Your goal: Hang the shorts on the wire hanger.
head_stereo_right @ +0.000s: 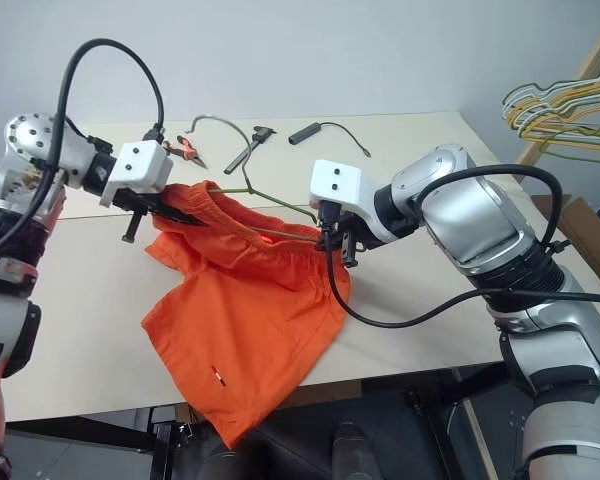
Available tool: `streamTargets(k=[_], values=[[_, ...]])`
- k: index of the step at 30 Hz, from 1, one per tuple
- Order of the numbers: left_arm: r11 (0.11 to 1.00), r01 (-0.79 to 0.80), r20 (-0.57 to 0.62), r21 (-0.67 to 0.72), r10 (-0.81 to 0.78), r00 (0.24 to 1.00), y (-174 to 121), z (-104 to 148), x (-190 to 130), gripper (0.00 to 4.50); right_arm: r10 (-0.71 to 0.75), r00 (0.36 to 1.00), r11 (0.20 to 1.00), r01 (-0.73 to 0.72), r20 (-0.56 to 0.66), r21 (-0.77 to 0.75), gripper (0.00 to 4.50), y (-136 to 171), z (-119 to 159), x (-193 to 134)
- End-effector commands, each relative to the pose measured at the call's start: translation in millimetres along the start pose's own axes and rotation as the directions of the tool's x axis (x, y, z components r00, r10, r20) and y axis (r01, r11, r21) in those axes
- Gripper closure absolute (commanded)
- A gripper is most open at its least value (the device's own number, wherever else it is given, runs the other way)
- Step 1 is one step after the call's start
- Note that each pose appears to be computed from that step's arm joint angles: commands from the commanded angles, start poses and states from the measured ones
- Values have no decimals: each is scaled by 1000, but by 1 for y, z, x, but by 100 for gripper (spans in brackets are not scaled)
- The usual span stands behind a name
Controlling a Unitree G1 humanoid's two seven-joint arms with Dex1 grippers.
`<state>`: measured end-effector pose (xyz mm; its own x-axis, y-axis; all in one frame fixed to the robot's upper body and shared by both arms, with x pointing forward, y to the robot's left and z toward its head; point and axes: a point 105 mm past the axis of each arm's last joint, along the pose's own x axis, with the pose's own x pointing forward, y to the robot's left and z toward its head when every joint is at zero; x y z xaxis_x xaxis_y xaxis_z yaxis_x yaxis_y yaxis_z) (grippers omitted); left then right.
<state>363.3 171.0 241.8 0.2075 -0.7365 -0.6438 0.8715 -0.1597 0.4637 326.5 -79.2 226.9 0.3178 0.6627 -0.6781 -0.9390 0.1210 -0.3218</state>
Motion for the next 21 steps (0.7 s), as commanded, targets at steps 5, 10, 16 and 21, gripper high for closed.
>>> streamTargets(k=[5,10,16,21], values=[[1000,-25,53,-14,26,998,2,9,-9,450,-92,995,996,92,49,-10,237,-10,5,-34],[996,-36,80,-82,43,996,0,4,-13,450,-244,968,965,237,61,111,66,-22,-13,-72],[985,-50,107,-164,68,992,-3,-3,-16,450,-405,911,882,369,72,294,3,-17,-52,-114],[981,-51,105,-187,72,992,-4,-6,-17,450,-383,913,867,302,142,397,3,17,-85,-98]])
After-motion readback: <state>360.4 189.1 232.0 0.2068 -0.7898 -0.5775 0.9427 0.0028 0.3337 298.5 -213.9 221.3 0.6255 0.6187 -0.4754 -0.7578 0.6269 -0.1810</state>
